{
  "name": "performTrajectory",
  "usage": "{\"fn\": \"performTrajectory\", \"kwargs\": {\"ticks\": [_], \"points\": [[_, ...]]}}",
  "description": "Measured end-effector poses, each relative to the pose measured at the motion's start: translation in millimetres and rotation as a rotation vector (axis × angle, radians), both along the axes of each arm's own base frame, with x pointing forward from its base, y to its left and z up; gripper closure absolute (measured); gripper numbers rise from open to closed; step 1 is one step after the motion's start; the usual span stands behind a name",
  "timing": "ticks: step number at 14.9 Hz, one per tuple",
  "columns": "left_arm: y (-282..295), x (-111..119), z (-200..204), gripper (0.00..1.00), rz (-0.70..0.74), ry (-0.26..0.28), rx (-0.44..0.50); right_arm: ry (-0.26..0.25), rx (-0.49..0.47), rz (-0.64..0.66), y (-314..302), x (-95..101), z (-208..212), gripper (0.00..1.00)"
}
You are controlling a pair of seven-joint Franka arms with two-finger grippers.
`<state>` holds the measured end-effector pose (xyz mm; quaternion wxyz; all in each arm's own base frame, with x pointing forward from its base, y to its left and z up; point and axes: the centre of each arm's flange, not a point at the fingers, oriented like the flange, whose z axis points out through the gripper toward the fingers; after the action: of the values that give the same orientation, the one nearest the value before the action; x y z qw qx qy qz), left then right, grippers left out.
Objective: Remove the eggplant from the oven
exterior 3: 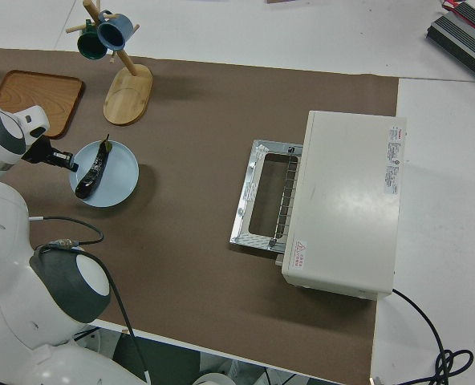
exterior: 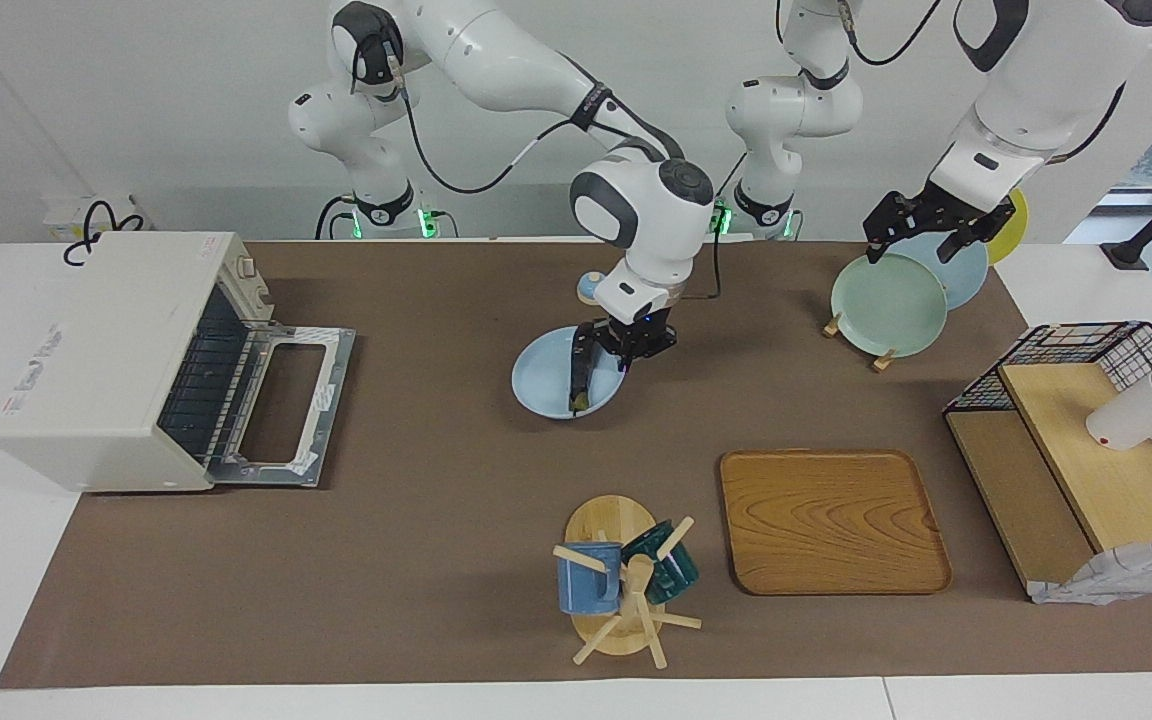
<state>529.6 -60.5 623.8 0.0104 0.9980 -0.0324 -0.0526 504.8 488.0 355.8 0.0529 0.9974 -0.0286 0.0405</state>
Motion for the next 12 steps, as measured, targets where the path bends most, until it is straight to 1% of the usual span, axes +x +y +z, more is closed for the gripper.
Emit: {"fn": "performTrajectory", "kwargs": {"ticks": [3,5,7,8,9,10,11,12], "points": [[1,0,0,0.00,0.002,0.000,0.000,-0.004,0.072,-0.013,0,-1.0,-21,0.97],[2,0,0,0.00,0.004,0.000,0.000,-0.005,0.112,-0.047,1,-3.3,-25,0.97],[3,0,0,0.00,0.029,0.000,0.002,-0.012,0.146,-0.066,9,-8.5,-16,0.85],[3,0,0,0.00,0.042,0.000,0.004,-0.020,0.154,-0.060,15,-12.9,-9,0.85],[3,0,0,0.00,0.049,0.000,0.005,-0.033,0.151,-0.045,19,-16.2,-1,0.80],[3,0,0,0.00,0.052,0.000,0.005,-0.046,0.121,-0.026,19,-17.6,6,0.71],[3,0,0,0.00,0.053,0.000,0.005,-0.053,0.079,-0.012,14,-16.0,13,0.68],[2,0,0,0.00,0.052,0.000,0.005,-0.048,0.039,0.002,2,-10.9,24,0.69]]}}
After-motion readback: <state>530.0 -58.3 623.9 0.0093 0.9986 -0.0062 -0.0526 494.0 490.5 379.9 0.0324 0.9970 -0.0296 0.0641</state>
